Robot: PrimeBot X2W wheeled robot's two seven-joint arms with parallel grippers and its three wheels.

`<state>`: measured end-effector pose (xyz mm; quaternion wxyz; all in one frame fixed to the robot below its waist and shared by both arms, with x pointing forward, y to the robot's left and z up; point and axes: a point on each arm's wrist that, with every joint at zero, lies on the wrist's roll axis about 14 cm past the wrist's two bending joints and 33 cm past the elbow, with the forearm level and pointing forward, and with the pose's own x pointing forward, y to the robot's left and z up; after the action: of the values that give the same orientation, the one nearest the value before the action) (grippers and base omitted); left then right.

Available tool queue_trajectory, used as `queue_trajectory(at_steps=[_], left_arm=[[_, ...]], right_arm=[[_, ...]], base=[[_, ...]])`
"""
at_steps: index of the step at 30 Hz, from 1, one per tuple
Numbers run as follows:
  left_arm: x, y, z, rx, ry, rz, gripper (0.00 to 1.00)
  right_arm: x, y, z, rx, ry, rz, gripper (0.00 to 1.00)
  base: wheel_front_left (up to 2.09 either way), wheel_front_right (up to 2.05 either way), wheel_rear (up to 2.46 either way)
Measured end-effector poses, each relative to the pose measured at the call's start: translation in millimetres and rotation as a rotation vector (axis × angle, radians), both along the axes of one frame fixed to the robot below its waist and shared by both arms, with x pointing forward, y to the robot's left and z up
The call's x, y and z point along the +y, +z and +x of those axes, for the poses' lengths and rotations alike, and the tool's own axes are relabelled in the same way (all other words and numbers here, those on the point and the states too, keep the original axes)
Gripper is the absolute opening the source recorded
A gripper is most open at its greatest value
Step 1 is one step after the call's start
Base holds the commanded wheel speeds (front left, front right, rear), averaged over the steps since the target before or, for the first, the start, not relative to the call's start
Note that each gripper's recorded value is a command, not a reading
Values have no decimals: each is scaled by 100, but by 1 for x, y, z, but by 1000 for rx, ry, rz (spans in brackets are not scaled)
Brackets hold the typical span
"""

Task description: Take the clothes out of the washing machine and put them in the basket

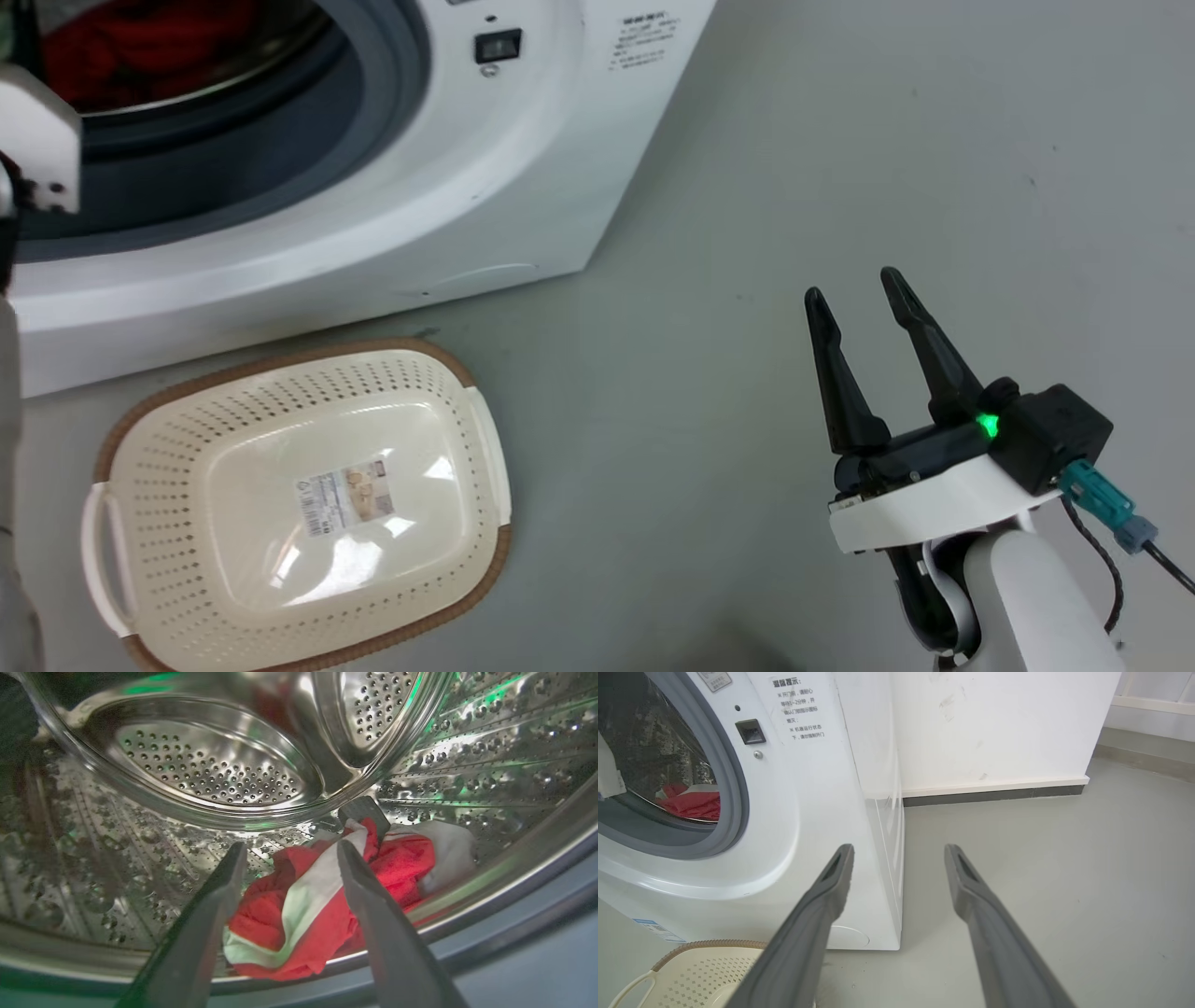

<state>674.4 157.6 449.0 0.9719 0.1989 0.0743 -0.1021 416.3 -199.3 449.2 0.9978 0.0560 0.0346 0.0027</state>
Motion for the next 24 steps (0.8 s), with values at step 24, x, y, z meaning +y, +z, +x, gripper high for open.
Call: queue_trajectory(at_steps=[24], left_arm=[[18,-96,51,586,155,264,100]], right_arm=[[-18,-34,8,93,-55,25,100]], base=[[0,0,0]])
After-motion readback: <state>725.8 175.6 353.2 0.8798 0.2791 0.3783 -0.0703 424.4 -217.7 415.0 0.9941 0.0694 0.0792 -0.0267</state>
